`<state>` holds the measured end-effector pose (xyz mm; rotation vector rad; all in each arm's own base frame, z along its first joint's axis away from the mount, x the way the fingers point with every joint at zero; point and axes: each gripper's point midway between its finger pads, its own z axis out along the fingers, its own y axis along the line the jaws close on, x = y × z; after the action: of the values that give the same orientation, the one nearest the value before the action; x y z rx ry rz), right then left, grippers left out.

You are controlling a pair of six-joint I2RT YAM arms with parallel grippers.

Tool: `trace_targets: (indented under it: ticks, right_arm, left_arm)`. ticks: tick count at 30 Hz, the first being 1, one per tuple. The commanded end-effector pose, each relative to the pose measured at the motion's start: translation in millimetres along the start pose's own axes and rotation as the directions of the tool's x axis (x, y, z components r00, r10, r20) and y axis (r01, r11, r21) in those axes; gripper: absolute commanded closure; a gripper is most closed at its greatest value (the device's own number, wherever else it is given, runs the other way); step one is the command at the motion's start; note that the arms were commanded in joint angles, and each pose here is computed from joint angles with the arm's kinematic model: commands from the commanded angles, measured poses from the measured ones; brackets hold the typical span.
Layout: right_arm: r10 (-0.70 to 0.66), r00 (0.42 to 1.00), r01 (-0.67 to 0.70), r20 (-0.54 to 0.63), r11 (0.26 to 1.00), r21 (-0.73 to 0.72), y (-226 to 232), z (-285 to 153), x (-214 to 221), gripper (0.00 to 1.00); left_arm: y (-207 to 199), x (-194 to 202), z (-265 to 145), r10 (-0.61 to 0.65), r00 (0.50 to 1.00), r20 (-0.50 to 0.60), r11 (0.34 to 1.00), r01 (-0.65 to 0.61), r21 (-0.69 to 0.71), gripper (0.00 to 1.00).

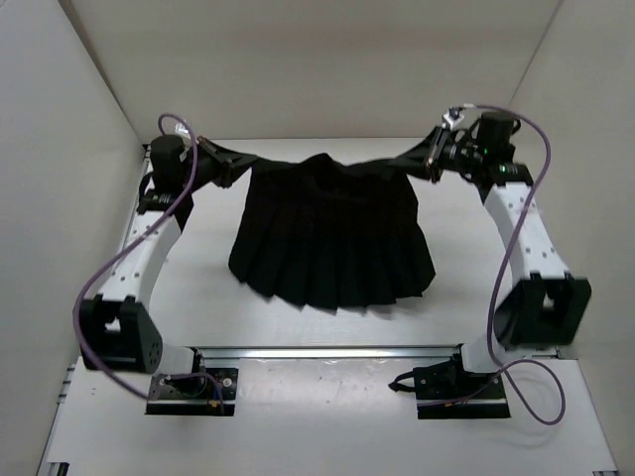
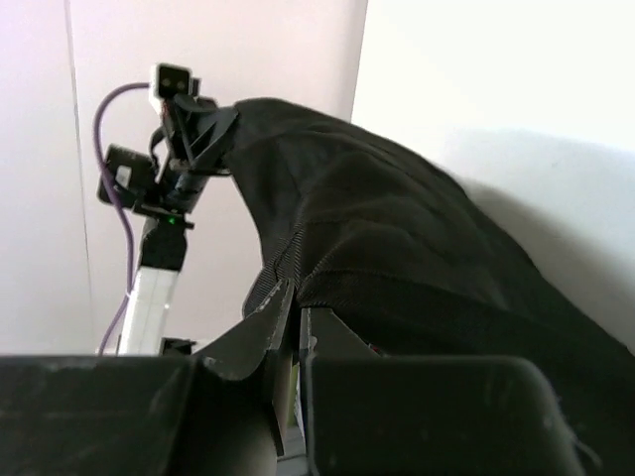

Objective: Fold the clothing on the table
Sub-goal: Flatten the skirt out

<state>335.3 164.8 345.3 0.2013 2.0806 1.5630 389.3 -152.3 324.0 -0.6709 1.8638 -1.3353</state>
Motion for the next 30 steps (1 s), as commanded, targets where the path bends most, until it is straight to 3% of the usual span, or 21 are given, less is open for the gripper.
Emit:
trace_targets:
  ticks: [1,3,7,10,13,14,15,16,17,20,23,30]
  right_arm:
    - [-0.211,0.976,0.216,0.057,0.971,-0.106,70.4,-0.7,-53.2,1.00]
    - [-0.262,0.961,0.271,0.087,0.955,-0.122,99.8,-9.4,-71.8,1.00]
    - [-0.227,0.972,0.233,0.062,0.964,-0.125,93.2,-17.5,-84.5,1.00]
    - [-0.143,0.990,0.143,0.006,0.988,-0.064,44.3,-10.0,-61.7,1.00]
    - [-0.066,0.998,0.067,-0.020,0.997,0.039,-13.0,-4.2,-24.5,1.00]
    - [-0.042,0.998,0.045,-0.054,0.997,0.067,-35.0,-1.9,-1.2,1.00]
    - [0.009,0.998,0.000,-0.065,0.992,0.129,-63.0,-2.0,18.5,1.00]
    - [-0.004,0.998,0.016,-0.067,0.982,0.189,-83.9,-0.7,27.1,0.89]
    - [0.012,0.997,0.012,-0.074,0.950,0.313,-124.6,-5.2,45.3,0.72]
    - [-0.004,0.989,0.082,-0.145,0.842,0.534,-189.0,-21.2,87.5,0.51]
    - [0.013,0.989,0.085,-0.146,0.762,0.642,-225.3,-40.3,109.3,0.43]
    - [0.020,0.991,0.073,-0.130,0.736,0.673,-257.5,-44.5,128.9,0.43]
  left_arm:
    - [-89.7,-39.3,-12.8,0.098,0.993,0.065,0.971,-0.110,0.210,1.00]
    - [-124.4,-55.5,-21.0,0.129,0.987,0.099,0.958,-0.150,0.246,1.00]
    - [-122.3,-47.4,-28.3,0.139,0.988,0.067,0.957,-0.152,0.246,1.00]
    - [-76.9,-16.7,-28.0,0.100,0.995,0.014,0.971,-0.101,0.216,1.00]
    - [17.7,35.3,-29.8,0.014,0.997,-0.079,0.996,-0.007,0.086,1.00]
    - [23.3,48.6,-37.9,0.036,0.996,-0.086,0.996,-0.029,0.088,1.00]
    - [58.3,68.4,-42.7,0.005,0.993,-0.117,1.000,-0.003,0.018,0.95]
    - [93.3,87.5,-46.4,0.009,0.989,-0.146,0.999,-0.016,-0.050,0.77]
    - [117.6,99.8,-52.8,0.017,0.986,-0.165,0.993,-0.036,-0.115,0.62]
    - [185.7,124.7,-72.1,-0.003,0.981,-0.196,0.970,-0.045,-0.239,0.56]
    - [221.6,138.2,-81.6,0.005,0.971,-0.241,0.938,-0.088,-0.336,0.52]
    - [251.0,151.4,-75.6,0.051,0.960,-0.275,0.881,-0.173,-0.440,0.45]
